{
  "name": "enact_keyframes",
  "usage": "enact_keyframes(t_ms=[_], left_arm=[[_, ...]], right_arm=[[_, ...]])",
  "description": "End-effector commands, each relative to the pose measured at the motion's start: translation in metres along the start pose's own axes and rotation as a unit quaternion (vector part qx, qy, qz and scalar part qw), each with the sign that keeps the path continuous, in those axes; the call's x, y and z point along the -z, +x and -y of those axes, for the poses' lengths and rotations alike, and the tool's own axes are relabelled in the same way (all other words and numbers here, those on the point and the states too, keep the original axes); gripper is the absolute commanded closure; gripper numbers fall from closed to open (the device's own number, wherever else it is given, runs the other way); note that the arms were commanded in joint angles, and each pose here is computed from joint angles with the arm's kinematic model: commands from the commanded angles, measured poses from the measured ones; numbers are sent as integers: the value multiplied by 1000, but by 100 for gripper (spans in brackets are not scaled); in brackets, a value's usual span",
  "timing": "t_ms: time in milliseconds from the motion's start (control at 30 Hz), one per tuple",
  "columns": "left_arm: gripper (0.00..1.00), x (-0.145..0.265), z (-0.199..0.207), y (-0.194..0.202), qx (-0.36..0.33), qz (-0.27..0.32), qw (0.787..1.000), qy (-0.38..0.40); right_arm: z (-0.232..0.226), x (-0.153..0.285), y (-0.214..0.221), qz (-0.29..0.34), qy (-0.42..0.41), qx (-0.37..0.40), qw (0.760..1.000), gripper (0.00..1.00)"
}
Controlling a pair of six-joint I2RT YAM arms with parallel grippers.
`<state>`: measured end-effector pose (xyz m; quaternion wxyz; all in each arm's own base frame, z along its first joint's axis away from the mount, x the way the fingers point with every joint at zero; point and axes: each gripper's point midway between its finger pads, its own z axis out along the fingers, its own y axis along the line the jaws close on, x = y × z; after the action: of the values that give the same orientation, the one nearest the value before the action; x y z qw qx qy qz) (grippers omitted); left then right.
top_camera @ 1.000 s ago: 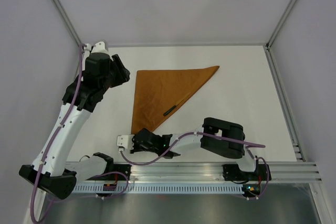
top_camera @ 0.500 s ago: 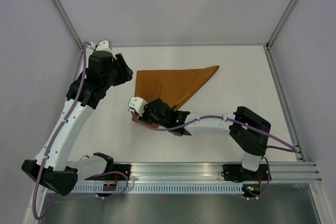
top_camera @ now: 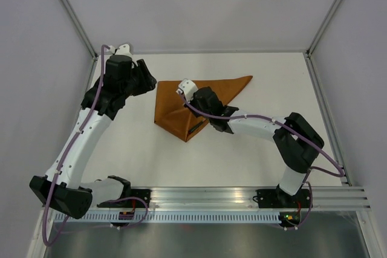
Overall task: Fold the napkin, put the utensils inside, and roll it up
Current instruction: Fold the napkin
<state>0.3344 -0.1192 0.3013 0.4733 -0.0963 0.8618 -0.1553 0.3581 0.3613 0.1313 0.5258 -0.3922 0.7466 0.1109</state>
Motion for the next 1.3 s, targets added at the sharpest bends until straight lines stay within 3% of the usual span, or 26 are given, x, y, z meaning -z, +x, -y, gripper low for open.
enact_keyframes(t_ms=[0,133,600,1100,1267], left_arm=[[45,-10,8,-2,-16,-1,1000,26],[45,-21,13,4,-16,-12,999,37],[46,-56,16,38,-16,-61,996,60],[46,-70,17,57,-11,-85,994,73],[46,-71,17,59,-11,-86,994,73]], right_arm=[[32,10,-2,1,25,-24,999,99],[67,13,17,-16,54,-32,998,100],[118,16,69,-62,101,-50,992,99],[121,7,108,-109,91,-64,988,99],[120,6,117,-139,83,-74,984,92]])
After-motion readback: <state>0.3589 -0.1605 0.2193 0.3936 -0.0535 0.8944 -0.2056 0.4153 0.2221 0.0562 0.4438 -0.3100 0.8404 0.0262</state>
